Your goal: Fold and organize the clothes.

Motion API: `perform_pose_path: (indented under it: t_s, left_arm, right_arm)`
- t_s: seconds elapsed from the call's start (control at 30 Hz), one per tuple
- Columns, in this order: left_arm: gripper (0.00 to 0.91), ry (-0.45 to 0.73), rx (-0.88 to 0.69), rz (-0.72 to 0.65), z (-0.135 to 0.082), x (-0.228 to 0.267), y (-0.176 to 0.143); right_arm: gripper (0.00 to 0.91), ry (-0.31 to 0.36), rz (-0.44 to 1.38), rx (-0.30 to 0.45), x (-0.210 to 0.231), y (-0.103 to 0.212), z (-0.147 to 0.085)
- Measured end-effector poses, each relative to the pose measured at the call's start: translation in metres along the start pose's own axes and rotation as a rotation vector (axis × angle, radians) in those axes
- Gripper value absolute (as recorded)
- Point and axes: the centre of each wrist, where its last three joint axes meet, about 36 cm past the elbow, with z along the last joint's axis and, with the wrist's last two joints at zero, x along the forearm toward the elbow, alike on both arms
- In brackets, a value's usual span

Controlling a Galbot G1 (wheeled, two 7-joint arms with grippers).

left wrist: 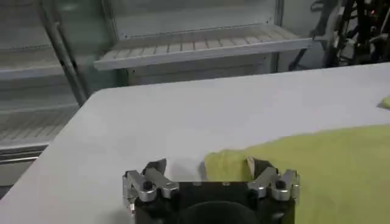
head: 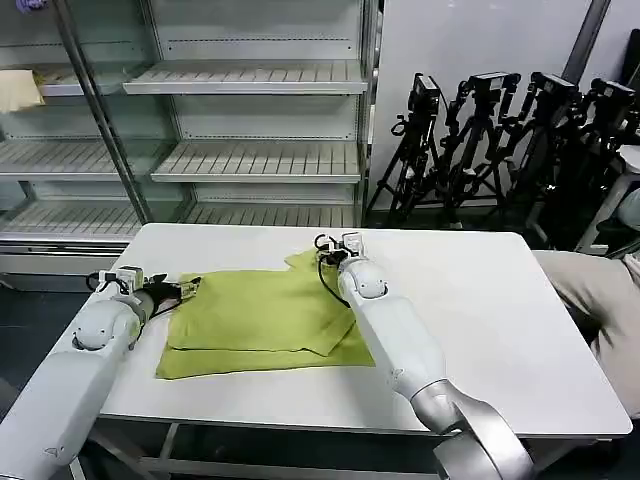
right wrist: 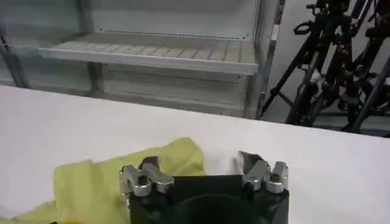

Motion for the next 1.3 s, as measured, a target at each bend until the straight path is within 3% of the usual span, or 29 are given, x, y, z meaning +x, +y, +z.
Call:
perform_pose_path:
  t_s: [0.37, 0.7, 1.0, 1.3]
  left_arm:
    - [0.01, -0.005, -0.007, 0.026, 0.0, -0.001, -0.005]
    - [0.01, -0.043, 0.004, 0.039, -0.005, 0.002, -0.008]
    - [0.02, -0.081, 0.018, 0.045, -0.007, 0.009, -0.011]
    - [0.02, -0.107, 0.018, 0.056, 0.0, 0.029, -0.014]
  right_arm:
    - [0.0, -0.003, -0.021, -0.001, -0.001, -0.002, 0.001]
    - [0.0, -0.053, -0.046, 0.017, 0.006, -0.006, 0.003]
    - [0.0, -0.106, -0.068, 0.022, 0.028, -0.011, -0.001]
    - [0.0, -0.138, -0.094, 0.026, 0.062, -0.022, 0.01]
